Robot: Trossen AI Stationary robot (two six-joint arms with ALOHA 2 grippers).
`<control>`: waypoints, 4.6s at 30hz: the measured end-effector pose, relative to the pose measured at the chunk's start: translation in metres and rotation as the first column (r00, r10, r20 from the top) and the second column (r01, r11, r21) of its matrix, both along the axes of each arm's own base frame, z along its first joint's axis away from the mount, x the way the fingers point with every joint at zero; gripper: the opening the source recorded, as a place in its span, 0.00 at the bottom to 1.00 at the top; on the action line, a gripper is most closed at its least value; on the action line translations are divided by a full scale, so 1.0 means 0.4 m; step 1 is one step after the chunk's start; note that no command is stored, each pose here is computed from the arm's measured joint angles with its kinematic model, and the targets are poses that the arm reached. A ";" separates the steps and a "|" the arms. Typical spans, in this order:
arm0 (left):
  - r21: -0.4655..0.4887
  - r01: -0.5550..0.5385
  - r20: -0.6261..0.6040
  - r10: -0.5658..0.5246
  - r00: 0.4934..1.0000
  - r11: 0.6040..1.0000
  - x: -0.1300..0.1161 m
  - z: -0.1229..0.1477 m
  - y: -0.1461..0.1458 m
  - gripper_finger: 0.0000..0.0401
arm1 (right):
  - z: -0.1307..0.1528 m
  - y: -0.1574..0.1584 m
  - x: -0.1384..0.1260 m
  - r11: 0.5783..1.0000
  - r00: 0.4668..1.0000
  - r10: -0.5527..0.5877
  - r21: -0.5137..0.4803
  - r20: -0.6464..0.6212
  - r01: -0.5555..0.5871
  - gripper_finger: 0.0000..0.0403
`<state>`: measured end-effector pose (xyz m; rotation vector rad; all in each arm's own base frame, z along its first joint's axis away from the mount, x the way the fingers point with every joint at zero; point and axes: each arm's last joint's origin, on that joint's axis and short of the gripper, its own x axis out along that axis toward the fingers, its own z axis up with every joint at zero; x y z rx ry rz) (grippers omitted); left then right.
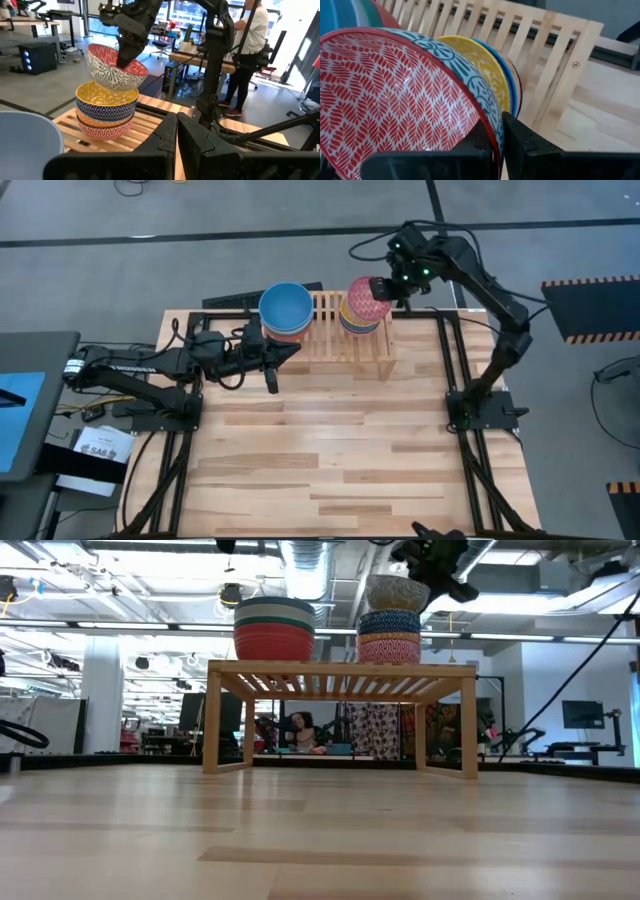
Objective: Place and stack bowls onto a shelf
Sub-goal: Stack the small red bowl on top of the small yellow bowl on the shelf
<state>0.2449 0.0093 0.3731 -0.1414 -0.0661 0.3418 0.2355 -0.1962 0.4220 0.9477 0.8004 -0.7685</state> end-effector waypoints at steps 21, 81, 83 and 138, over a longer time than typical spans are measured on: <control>0.003 -0.003 -0.017 0.003 1.000 1.000 0.000 -0.004 0.000 0.00 | -0.059 -0.039 0.040 0.997 0.997 0.028 0.078 -0.068 -0.023 0.18; -0.006 -0.112 0.033 0.112 0.993 0.994 -0.060 0.032 0.020 0.00 | -0.045 0.241 -0.254 0.862 0.948 0.180 -0.507 0.262 -0.024 0.05; -0.007 -0.115 0.040 0.116 0.992 0.993 -0.064 0.035 0.023 0.00 | -0.082 0.248 -0.249 0.857 0.916 0.181 -0.515 0.357 0.031 0.04; -0.090 -0.123 0.073 0.130 0.989 0.988 -0.065 0.035 0.045 0.00 | -0.208 0.137 -0.080 0.733 0.895 0.220 -0.671 0.387 0.110 0.05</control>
